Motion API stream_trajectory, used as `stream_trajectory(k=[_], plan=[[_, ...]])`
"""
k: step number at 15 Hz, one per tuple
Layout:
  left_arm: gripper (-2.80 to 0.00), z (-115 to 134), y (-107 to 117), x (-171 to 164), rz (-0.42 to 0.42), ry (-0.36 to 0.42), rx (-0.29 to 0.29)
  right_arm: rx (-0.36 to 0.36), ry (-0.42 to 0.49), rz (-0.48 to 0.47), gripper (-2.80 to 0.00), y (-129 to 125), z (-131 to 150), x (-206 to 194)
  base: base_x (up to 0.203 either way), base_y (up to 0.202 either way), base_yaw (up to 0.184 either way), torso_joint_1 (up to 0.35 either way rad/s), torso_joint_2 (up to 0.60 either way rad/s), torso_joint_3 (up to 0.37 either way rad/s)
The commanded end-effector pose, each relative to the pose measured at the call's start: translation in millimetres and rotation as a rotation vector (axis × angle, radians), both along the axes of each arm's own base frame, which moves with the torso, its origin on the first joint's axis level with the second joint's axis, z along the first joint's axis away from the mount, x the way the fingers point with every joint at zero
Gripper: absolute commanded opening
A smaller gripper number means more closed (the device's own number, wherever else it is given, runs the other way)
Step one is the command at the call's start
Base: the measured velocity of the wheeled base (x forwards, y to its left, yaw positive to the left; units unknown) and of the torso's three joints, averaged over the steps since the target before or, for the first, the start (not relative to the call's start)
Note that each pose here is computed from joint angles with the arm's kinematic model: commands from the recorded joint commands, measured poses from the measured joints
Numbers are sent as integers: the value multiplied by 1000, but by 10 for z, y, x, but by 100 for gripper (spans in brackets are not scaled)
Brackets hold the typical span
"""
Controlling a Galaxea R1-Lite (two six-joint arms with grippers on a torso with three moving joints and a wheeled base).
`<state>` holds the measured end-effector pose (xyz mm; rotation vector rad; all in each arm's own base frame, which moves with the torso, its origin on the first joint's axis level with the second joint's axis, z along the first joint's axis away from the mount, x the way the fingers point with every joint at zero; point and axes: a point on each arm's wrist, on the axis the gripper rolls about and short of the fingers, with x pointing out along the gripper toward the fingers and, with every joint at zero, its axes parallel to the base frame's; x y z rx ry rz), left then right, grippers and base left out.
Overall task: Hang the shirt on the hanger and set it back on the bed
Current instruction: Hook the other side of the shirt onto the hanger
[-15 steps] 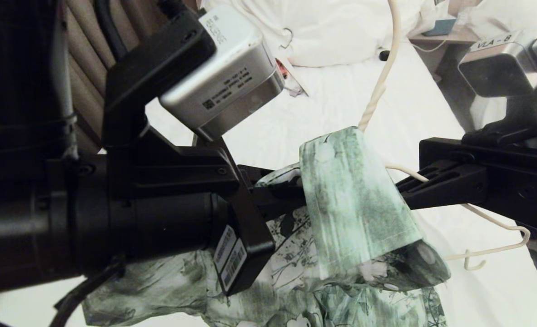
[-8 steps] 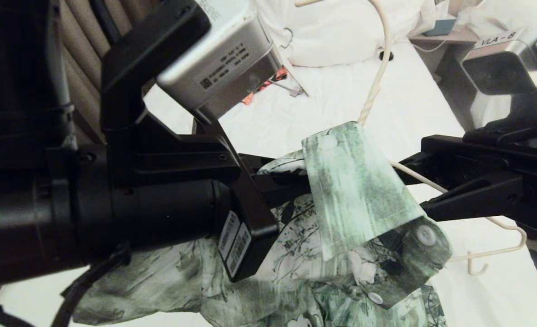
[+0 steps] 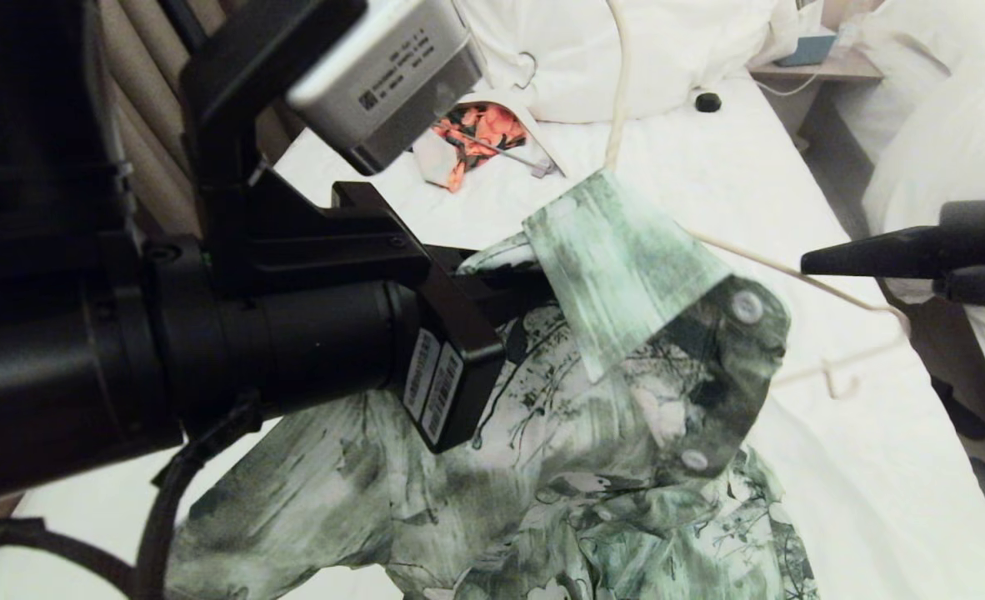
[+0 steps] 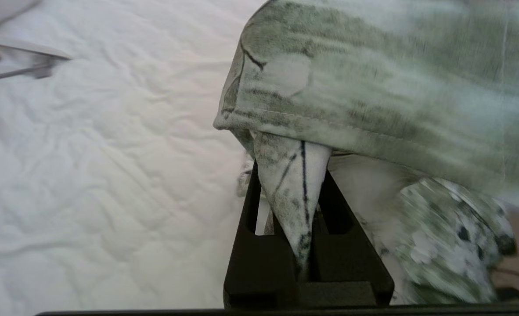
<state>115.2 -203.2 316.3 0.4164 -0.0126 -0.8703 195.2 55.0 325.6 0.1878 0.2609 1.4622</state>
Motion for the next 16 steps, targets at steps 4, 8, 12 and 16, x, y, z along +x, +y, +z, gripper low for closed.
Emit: stream_trajectory(k=[4, 8, 12, 16], plan=[[-280, -3, -26, 15, 12, -13, -27, 64, 145, -305, -191, -302, 337, -142, 0, 0, 0, 0, 0, 0], [-280, 71, -31, 29, 42, -58, -106, 96, 310, -588, -280, -178, 338, 207, 0, 0, 0, 0, 0, 0], [-280, 164, 9, 21, 58, -56, -242, 37, 451, -863, -280, 115, 284, 445, 0, 0, 0, 0, 0, 0], [-280, 117, 64, 32, 74, -2, -313, -5, 505, -923, -280, 259, 276, 291, 0, 0, 0, 0, 0, 0]])
